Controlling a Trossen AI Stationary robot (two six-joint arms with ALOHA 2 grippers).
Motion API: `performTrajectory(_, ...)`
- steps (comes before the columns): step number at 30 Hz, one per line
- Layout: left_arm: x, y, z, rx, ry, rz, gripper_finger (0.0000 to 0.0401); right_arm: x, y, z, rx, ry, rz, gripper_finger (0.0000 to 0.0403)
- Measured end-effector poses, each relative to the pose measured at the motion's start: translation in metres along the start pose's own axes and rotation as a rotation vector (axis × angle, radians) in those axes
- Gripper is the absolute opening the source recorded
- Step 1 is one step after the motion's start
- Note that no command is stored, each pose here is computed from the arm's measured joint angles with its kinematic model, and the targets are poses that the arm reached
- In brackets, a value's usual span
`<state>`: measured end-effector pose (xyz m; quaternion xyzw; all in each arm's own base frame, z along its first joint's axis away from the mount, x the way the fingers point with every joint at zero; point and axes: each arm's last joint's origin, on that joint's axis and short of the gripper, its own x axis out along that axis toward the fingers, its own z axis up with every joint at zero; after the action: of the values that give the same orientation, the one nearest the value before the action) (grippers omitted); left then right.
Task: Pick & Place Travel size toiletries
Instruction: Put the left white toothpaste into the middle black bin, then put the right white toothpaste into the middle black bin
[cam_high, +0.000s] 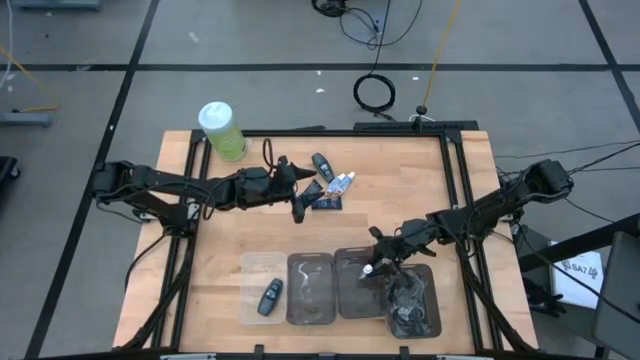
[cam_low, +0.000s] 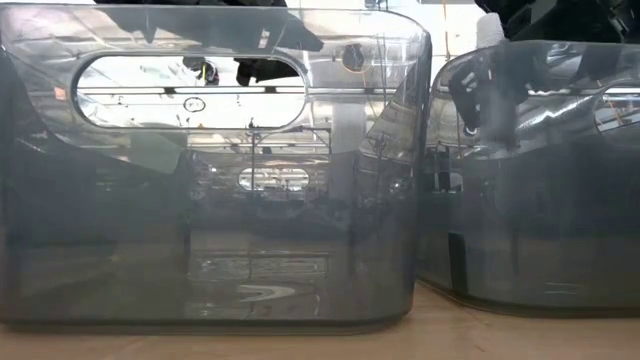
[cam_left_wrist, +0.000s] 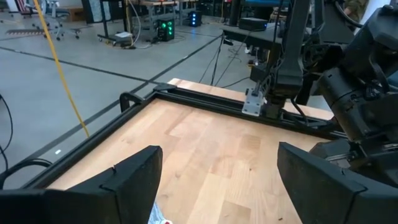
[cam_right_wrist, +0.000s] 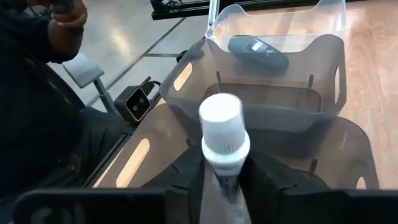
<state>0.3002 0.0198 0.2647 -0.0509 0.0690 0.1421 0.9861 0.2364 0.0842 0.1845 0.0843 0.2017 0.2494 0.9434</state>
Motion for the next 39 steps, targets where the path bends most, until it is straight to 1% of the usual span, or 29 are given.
performTrajectory(7, 0.000, 0.000, 0.000, 0.004, 0.000, 0.000, 0.0309, -0.001, -0.006, 0.001, -0.014, -0.007, -0.024, 0.0156)
performTrajectory(13, 0.000, 0.000, 0.000, 0.005, 0.003, -0.008, 0.0303, -0.009, -0.016, 0.009, -0.006, -0.051, -0.067, 0.0188)
performTrajectory(15, 0.000, 0.000, 0.000, 0.005, 0.005, -0.015, 0.0305, -0.014, -0.023, 0.013, -0.010, -0.083, -0.128, 0.0194)
performTrajectory(17, 0.000, 0.000, -0.001, 0.006, 0.007, -0.015, 0.0308, -0.021, -0.032, 0.018, -0.021, -0.113, -0.229, 0.0199)
performTrajectory(19, 0.000, 0.000, -0.001, 0.006, 0.007, -0.015, 0.0311, -0.029, -0.044, 0.022, -0.022, -0.136, -0.348, 0.0205)
performTrajectory(21, 0.000, 0.000, -0.001, 0.007, 0.007, -0.015, 0.0314, -0.036, -0.058, 0.025, -0.022, -0.114, -0.459, 0.0212)
performTrajectory(23, 0.000, 0.000, -0.001, 0.008, 0.007, -0.015, 0.0316, -0.043, -0.074, 0.029, -0.017, -0.031, -0.539, 0.0221)
performTrajectory(27, 0.000, 0.000, -0.001, 0.014, 0.009, -0.016, 0.0315, -0.054, -0.114, 0.046, 0.036, 0.123, -0.677, 0.0237)
performTrajectory(30, 0.000, 0.000, -0.001, 0.028, 0.012, -0.015, 0.0310, -0.060, -0.146, 0.052, 0.066, 0.174, -0.756, 0.0247)
performTrajectory(32, 0.000, 0.000, -0.002, 0.038, 0.017, -0.015, 0.0306, -0.062, -0.165, 0.050, 0.066, 0.205, -0.775, 0.0253)
performTrajectory(34, 0.000, 0.000, -0.002, 0.040, 0.026, -0.014, 0.0304, -0.060, -0.182, 0.043, 0.090, 0.228, -0.737, 0.0255)
performTrajectory(37, 0.000, 0.000, -0.004, 0.039, 0.040, -0.012, 0.0304, -0.053, -0.203, 0.026, 0.146, 0.264, -0.670, 0.0255)
performTrajectory(39, 0.000, 0.000, -0.004, 0.039, 0.042, -0.012, 0.0307, -0.047, -0.214, 0.018, 0.149, 0.295, -0.671, 0.0253)
